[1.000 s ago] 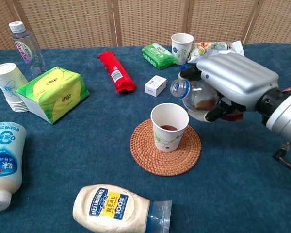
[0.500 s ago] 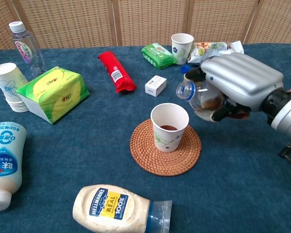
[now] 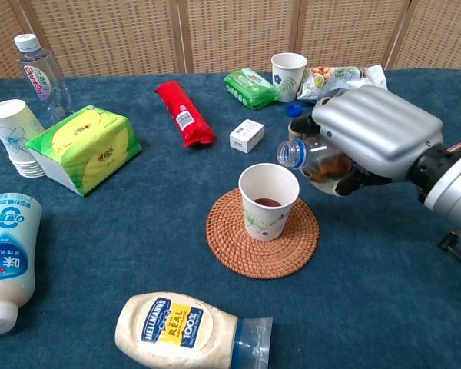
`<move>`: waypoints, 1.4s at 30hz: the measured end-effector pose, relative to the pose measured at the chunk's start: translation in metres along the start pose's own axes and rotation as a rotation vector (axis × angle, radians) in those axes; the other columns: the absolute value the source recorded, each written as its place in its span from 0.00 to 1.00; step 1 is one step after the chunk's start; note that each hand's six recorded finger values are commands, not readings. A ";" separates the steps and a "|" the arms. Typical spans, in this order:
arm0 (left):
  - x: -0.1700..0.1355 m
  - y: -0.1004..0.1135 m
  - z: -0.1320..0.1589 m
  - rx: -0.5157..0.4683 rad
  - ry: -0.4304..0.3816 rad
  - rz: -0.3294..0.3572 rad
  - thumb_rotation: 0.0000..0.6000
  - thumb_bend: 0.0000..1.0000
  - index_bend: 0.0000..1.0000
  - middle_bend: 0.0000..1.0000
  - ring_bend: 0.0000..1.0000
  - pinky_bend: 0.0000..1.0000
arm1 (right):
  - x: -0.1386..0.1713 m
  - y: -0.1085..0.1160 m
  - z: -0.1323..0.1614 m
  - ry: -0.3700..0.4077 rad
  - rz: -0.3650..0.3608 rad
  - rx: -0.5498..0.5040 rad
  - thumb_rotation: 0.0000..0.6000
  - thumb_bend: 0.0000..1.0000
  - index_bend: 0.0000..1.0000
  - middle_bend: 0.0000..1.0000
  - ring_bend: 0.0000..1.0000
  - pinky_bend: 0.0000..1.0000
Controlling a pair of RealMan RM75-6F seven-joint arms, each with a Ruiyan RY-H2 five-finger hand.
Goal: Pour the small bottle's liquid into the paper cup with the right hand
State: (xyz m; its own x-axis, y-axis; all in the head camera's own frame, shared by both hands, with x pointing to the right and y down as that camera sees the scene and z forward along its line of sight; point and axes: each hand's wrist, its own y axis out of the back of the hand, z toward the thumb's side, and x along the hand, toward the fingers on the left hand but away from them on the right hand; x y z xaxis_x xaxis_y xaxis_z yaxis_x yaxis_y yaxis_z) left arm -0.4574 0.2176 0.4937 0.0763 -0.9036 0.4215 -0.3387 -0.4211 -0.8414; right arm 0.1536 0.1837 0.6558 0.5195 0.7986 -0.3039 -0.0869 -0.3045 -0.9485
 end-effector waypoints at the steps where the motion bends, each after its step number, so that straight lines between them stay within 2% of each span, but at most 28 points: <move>1: 0.000 0.000 0.000 -0.001 0.000 0.001 1.00 0.27 0.00 0.00 0.00 0.00 | 0.000 0.000 0.000 -0.001 0.000 0.009 1.00 0.83 0.44 0.62 0.32 0.80; 20: 0.000 -0.001 0.001 -0.004 -0.009 -0.011 1.00 0.27 0.00 0.00 0.00 0.00 | -0.002 -0.001 0.012 0.000 -0.014 0.203 1.00 0.83 0.44 0.62 0.32 0.80; 42: -0.001 -0.001 0.001 -0.015 -0.018 -0.019 1.00 0.27 0.00 0.00 0.00 0.00 | -0.003 0.000 0.016 0.003 -0.045 0.377 1.00 0.82 0.44 0.63 0.33 0.80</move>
State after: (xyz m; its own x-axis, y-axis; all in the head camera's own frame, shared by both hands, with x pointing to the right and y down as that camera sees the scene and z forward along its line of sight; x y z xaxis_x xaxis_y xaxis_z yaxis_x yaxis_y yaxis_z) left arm -0.4558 0.2183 0.4934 0.1002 -0.8967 0.4311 -0.3510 -0.4373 -0.8280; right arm 0.1378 0.1894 0.6553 0.5325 0.8051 -0.2615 -0.3699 -0.0565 -0.9273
